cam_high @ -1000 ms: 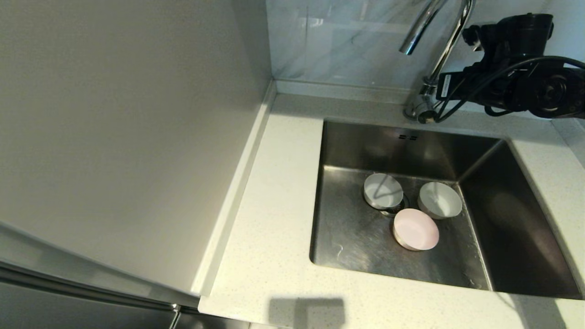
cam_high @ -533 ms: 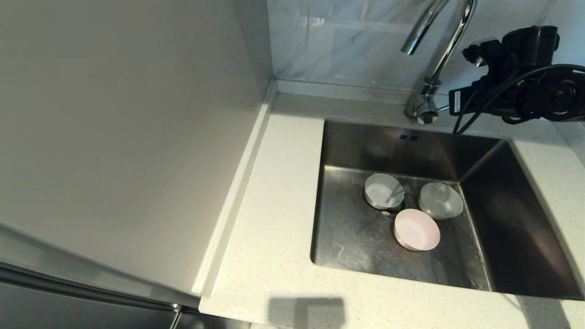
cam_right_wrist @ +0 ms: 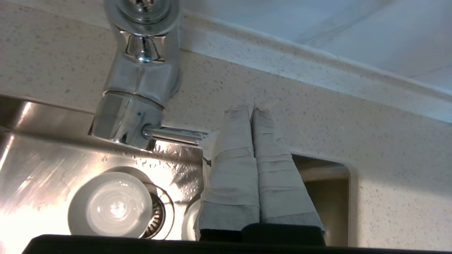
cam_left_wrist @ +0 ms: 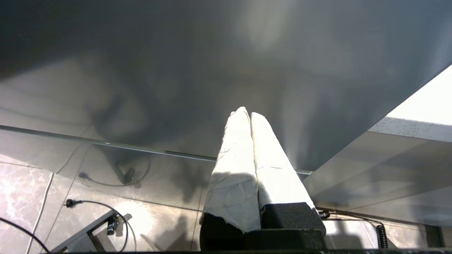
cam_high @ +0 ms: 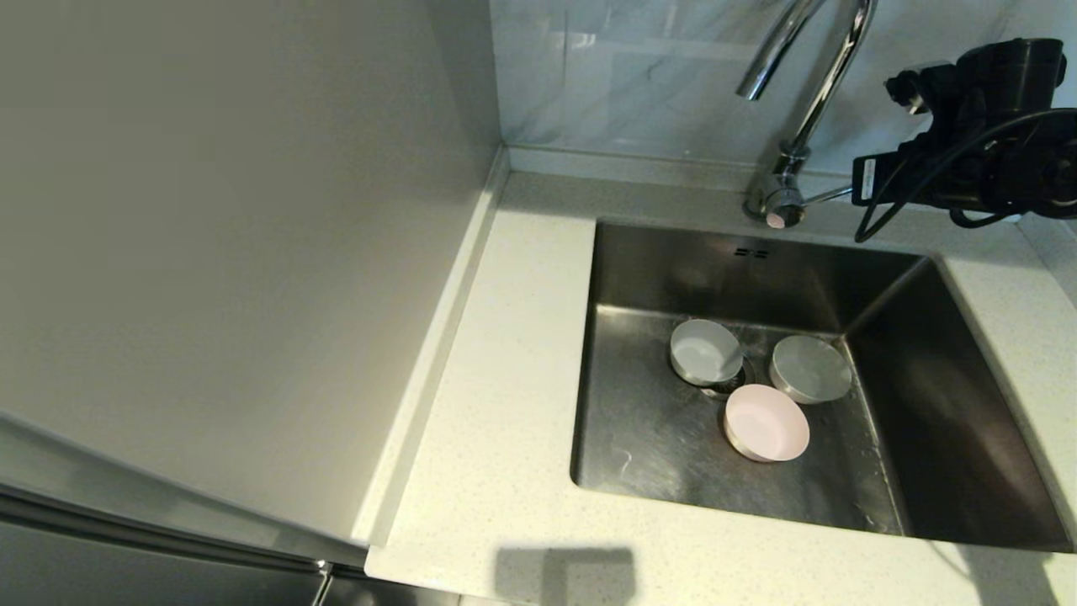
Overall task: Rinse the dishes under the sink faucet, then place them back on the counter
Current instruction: Turn on the faucet
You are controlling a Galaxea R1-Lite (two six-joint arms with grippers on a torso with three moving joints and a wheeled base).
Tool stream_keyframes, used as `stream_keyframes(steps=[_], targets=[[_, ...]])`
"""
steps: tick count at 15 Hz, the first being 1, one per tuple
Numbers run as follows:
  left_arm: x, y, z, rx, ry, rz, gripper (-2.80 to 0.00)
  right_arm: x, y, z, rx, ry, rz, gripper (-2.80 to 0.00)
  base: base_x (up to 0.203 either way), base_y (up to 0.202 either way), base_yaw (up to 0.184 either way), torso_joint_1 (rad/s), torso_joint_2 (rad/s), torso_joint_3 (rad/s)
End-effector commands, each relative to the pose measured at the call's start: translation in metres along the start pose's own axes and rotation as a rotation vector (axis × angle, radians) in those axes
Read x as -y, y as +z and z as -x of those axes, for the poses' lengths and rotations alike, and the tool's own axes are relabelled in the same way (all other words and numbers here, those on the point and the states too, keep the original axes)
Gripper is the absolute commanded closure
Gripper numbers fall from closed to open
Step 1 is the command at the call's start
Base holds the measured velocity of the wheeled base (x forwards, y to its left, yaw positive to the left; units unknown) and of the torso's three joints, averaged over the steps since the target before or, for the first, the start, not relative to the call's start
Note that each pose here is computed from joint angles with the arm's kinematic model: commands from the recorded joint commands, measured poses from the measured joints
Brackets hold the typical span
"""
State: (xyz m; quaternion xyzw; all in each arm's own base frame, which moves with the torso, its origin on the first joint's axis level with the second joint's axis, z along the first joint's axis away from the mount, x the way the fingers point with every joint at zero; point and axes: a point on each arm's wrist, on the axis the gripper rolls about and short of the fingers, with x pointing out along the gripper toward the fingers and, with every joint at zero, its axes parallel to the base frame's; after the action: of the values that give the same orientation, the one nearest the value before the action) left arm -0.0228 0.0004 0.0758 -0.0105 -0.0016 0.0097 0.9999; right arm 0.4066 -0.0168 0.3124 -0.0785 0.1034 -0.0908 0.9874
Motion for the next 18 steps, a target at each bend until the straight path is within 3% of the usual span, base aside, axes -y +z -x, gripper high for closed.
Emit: stream_keyframes(steps=[1, 9, 16, 18], targets=[[0.0, 0.0, 0.0, 0.003, 0.001, 0.0, 0.0, 0.0, 0.003, 0.003, 0.009, 0.004, 0.002, 0.0, 0.0, 0.0, 0.0, 0.0, 0.0, 0.0], [0.0, 0.0, 0.0, 0.003, 0.001, 0.001, 0.0, -0.035, 0.009, 0.012, 0.031, 0.087, 0.035, 0.0, 0.0, 0.0, 0.0, 0.0, 0.0, 0.0], [0.0, 0.0, 0.0, 0.003, 0.001, 0.001, 0.0, -0.032, -0.014, 0.016, -0.057, 0.093, 0.209, 0.0, 0.0, 0.0, 0.0, 0.0, 0.0, 0.0], [0.0, 0.0, 0.0, 0.003, 0.001, 0.001, 0.0, -0.029, -0.013, 0.02, -0.054, 0.096, 0.22, 0.0, 0.0, 0.0, 0.0, 0.0, 0.0, 0.0]])
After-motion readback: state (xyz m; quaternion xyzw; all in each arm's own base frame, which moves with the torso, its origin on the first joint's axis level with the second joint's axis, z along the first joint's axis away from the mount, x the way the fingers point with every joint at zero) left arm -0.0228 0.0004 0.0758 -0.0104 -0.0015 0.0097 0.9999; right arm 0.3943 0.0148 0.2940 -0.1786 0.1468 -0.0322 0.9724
